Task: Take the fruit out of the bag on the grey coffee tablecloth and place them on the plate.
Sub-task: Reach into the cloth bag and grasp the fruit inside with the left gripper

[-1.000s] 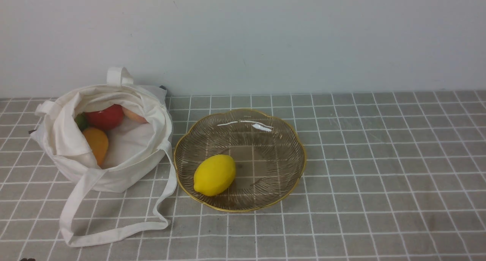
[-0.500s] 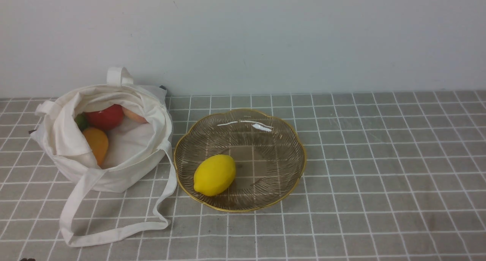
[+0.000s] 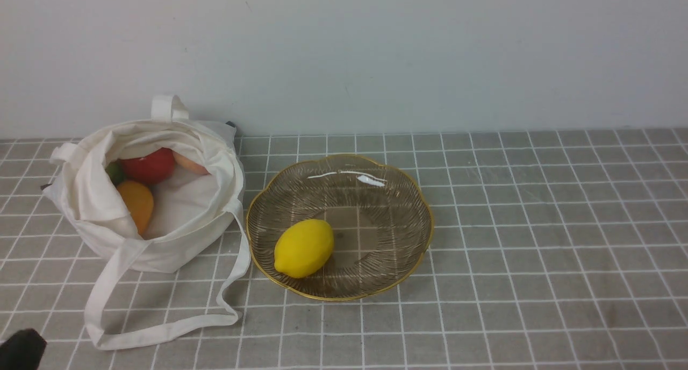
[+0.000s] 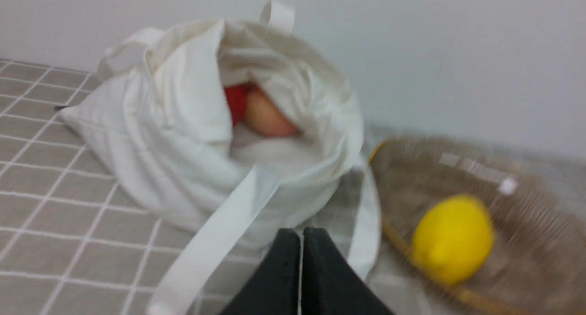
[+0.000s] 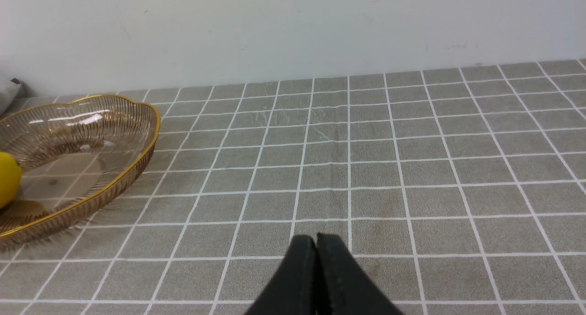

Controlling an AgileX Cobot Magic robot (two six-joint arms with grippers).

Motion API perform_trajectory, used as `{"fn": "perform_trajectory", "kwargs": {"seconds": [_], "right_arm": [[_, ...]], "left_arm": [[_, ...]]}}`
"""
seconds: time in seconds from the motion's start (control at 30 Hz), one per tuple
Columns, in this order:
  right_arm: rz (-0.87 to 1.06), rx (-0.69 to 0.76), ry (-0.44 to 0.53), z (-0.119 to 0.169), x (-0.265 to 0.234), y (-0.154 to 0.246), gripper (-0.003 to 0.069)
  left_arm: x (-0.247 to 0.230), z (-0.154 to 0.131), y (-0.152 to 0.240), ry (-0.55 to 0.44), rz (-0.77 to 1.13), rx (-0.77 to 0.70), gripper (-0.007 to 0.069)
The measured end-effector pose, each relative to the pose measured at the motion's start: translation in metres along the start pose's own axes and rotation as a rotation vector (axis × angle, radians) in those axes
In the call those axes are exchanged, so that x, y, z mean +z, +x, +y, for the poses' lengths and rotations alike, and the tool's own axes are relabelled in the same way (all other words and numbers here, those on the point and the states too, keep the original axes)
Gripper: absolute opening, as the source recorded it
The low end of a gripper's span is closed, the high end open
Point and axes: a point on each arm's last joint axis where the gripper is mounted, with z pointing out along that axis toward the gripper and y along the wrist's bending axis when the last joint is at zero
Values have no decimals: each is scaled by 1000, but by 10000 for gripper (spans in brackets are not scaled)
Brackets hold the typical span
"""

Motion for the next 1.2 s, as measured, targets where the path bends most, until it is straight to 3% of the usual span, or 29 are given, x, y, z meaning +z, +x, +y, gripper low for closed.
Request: {"fn": "perform_trajectory", "kwargs": {"seconds": [0.13,0.2,0.4,0.6,0.7,0.87,1.07,1.2], "right_arm": [[0,0,0,0,0,0,-12],[0,0,0,0,0,0,-12],[0,-1,0,0,0,0,-12],[0,-1,0,0,0,0,-12],[0,-1,0,0,0,0,-12],[0,-1,0,0,0,0,-12],[0,-1,0,0,0,0,-12],[0,-1,0,0,0,0,-12]], "left_arm": [[-2,-1,-17,29,-183,-138,-8],[-7,0,-35,43,-394,-203,-8],[-19,-11,-76,79,-547,-245,-8],[5,-40,-112,68,-158,-126,-8],[42,-54,-126,34,235,-46,-8],[102,-63,-135,23,645,78,-8],[181,-53,-126,12,856,255,-8],[222,-44,-112,-12,943,295,-8]]}}
